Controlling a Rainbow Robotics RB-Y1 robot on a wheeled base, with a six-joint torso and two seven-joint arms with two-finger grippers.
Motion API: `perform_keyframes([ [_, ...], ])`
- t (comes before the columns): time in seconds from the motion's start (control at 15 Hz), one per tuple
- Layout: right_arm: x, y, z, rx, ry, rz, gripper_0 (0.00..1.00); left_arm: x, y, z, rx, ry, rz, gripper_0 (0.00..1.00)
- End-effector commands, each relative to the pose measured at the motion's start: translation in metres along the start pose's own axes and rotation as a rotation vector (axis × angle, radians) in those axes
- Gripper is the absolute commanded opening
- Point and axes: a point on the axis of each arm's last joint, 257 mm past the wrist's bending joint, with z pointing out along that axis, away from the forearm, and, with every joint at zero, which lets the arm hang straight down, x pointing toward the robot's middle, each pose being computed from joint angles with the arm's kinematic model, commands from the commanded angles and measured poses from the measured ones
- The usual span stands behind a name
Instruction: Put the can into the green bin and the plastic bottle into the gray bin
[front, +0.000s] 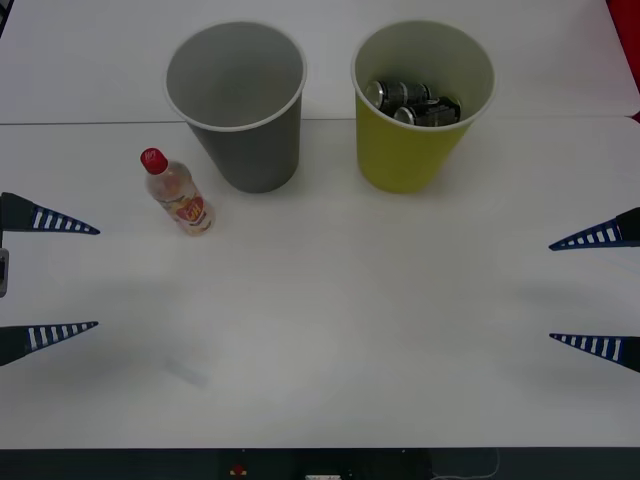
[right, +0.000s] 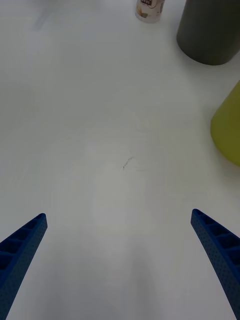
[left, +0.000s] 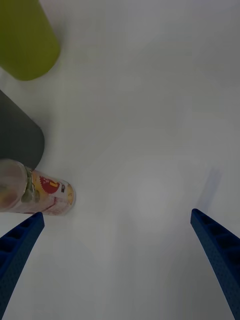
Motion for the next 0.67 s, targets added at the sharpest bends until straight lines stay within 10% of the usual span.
perform_keyframes([
  [0.07,0.000,0.000,0.000,0.000,0.000,0.000,1.00,0.005,-0.002,0.005,-0.012,-0.013,-0.051,1.00],
  [0.33,0.000,0.000,0.000,0.000,0.000,0.000,1.00,0.008,-0.015,0.021,-0.034,-0.128,-0.272,1.00],
  [0.67,0.000,0.000,0.000,0.000,0.000,0.000,1.00,-0.004,-0.007,0.039,-0.135,-0.249,-0.434,1.00],
])
